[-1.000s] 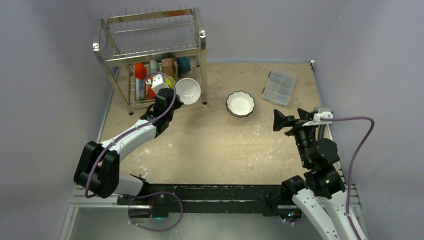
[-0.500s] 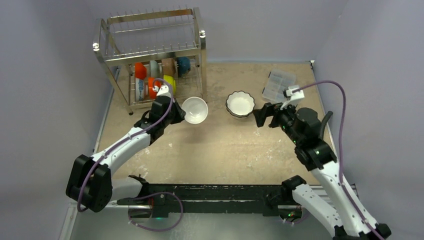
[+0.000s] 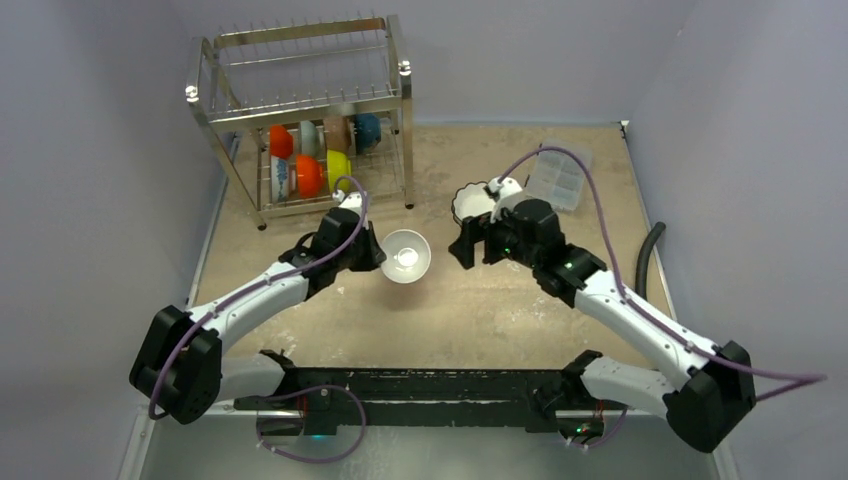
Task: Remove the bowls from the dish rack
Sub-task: Place the bowl at the center of the board.
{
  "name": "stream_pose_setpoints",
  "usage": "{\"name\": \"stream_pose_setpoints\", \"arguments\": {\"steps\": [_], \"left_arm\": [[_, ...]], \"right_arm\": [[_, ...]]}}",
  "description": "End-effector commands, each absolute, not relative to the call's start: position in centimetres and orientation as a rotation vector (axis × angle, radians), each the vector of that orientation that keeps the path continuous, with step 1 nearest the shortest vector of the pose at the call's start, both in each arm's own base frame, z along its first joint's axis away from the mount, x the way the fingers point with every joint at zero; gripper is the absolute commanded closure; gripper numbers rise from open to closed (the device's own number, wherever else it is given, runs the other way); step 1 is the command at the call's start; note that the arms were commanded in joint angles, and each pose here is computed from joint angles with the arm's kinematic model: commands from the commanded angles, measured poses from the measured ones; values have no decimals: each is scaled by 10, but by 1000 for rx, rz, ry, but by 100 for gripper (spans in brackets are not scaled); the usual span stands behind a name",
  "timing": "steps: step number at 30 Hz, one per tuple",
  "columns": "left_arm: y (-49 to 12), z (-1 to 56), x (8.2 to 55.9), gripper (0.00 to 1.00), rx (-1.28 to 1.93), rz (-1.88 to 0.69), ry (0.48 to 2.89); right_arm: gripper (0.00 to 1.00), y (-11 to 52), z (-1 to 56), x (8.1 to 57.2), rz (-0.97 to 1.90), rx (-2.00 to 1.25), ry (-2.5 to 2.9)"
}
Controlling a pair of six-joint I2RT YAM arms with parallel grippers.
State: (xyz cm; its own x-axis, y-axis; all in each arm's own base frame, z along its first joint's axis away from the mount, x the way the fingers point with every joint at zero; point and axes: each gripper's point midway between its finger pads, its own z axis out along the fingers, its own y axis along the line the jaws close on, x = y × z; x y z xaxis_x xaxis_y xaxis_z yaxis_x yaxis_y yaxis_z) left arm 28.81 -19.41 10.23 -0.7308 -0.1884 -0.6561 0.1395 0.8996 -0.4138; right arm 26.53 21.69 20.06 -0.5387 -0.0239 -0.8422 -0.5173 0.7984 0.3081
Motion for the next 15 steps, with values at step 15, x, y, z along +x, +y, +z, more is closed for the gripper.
{"name": "stream_pose_setpoints", "arguments": {"steps": [15], "left_arm": [[-213,107,272,100,98,-604,2334]], "right_arm": [[27,299,147,266,542,-484,2155]]}}
